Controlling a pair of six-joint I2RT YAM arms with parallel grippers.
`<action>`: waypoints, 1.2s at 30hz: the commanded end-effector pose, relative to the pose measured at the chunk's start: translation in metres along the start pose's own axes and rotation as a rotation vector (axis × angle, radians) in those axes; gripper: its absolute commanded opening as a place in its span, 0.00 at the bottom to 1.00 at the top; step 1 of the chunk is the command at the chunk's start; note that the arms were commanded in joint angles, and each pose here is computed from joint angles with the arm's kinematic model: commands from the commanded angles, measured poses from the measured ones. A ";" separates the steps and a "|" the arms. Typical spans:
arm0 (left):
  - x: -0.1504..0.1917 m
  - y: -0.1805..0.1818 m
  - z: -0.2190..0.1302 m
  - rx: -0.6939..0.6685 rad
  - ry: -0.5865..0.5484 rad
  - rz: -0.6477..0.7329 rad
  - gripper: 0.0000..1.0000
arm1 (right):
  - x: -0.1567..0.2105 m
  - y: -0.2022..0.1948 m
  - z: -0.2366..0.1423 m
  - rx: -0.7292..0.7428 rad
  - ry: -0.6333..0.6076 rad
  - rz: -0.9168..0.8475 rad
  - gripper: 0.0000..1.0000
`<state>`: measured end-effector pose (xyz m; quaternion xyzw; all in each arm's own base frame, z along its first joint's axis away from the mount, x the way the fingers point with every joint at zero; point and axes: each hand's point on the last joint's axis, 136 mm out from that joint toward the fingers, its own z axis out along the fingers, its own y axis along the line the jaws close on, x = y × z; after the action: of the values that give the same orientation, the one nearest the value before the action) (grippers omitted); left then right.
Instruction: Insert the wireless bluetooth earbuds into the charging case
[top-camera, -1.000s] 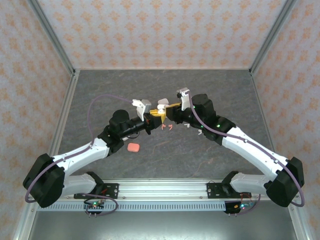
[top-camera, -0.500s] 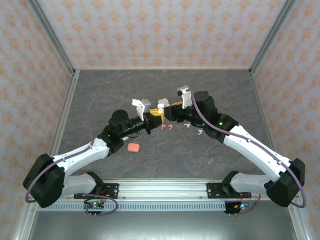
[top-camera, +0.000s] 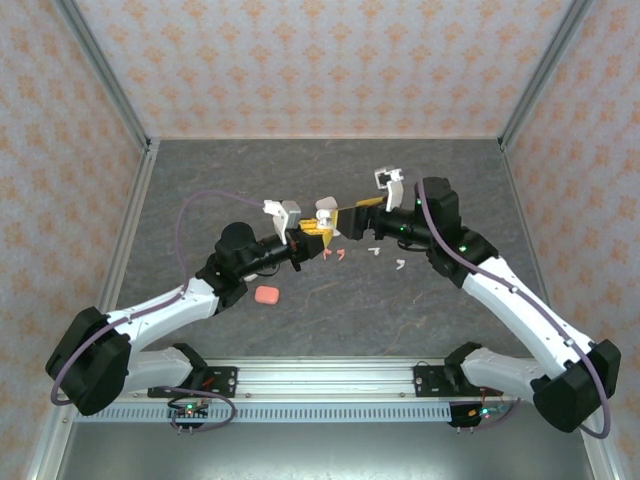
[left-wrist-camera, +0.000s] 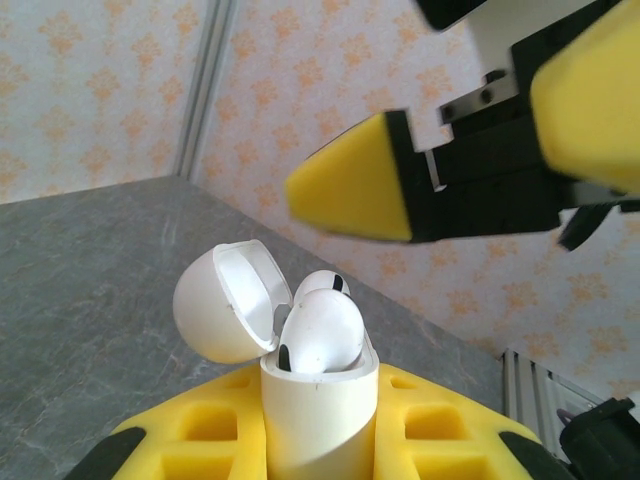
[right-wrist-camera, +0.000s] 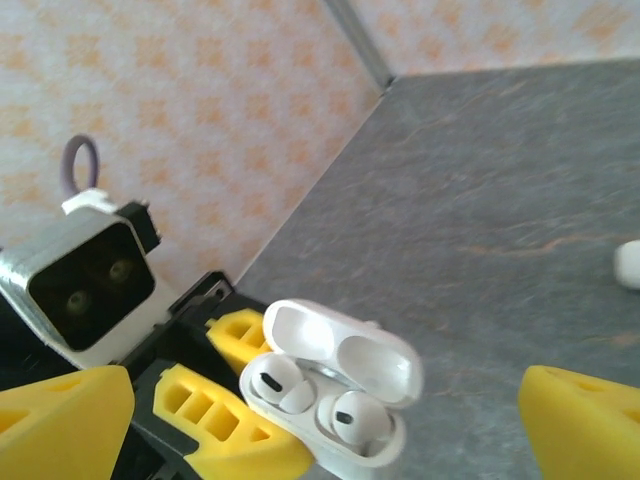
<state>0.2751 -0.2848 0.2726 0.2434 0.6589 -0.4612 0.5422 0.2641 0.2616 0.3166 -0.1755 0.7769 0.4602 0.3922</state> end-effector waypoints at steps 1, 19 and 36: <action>-0.018 -0.022 -0.005 0.083 -0.056 0.055 0.00 | 0.001 0.026 0.005 -0.167 0.028 0.010 0.99; -0.013 -0.022 0.000 0.088 -0.020 0.060 0.00 | -0.007 0.048 0.006 -0.230 0.019 -0.071 0.95; -0.009 -0.008 -0.004 -0.002 -0.014 0.057 0.00 | -0.006 0.018 -0.006 -0.018 -0.003 -0.068 0.95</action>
<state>0.2694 -0.2877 0.2680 0.2604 0.6607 -0.4589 0.5339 0.2461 0.2759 0.3260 -0.2168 0.7529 0.4928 0.3785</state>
